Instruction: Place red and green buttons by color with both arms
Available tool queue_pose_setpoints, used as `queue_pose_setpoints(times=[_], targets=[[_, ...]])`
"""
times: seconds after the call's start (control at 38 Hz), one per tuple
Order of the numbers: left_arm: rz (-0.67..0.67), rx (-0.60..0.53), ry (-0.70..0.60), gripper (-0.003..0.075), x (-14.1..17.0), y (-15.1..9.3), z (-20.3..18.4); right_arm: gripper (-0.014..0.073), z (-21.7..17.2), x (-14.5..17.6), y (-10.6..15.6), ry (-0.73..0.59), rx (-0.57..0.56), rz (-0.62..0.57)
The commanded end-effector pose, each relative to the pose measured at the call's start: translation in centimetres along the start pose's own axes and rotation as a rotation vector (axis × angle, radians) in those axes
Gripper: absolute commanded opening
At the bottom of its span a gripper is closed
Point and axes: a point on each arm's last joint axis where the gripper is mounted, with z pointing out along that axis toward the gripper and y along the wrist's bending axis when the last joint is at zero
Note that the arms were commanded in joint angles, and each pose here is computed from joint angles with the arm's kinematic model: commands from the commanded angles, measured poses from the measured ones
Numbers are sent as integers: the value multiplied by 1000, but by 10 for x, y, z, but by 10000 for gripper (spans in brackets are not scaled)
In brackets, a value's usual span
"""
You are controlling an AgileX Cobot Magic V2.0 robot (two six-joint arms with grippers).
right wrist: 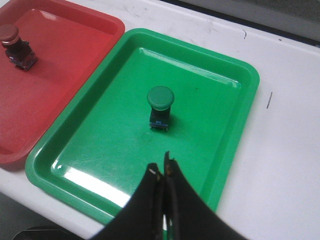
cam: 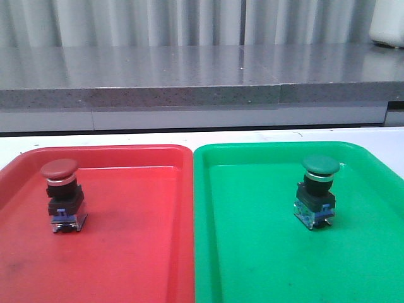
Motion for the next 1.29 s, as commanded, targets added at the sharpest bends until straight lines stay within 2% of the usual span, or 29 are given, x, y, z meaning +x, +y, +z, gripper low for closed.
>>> queue_pose_setpoints(times=[0.0,0.11,0.21,0.53,0.68,0.79,0.95,1.26], targets=[[-8,18,-91,268,-14,-2,-4,-70,-5,-12,0,-86,1,-16],[-8,18,-91,103,-14,-2,-4,-70,-5,-12,0,-86,1,-16],[-8,18,-91,-20,-14,-2,-4,-70,-5,-12,0,-86,1,-16],[-8,18,-91,-20,-14,-2,-4,-70,-5,-12,0,-86,1,-16],[-8,0,-123,-20,-2,1,-12,-70,-5,-12,0,-87,1,-16],[30,-100,-164,-20,17,11,-16,-70,-5,-12,0,-87,1,-16],[13,-234,-294,-20,56,23,-19,-70,-5,-12,0,-87,1,-16],[-6,-405,-477,-20,122,36,-13,-70,-5,-12,0,-87,1,-16]])
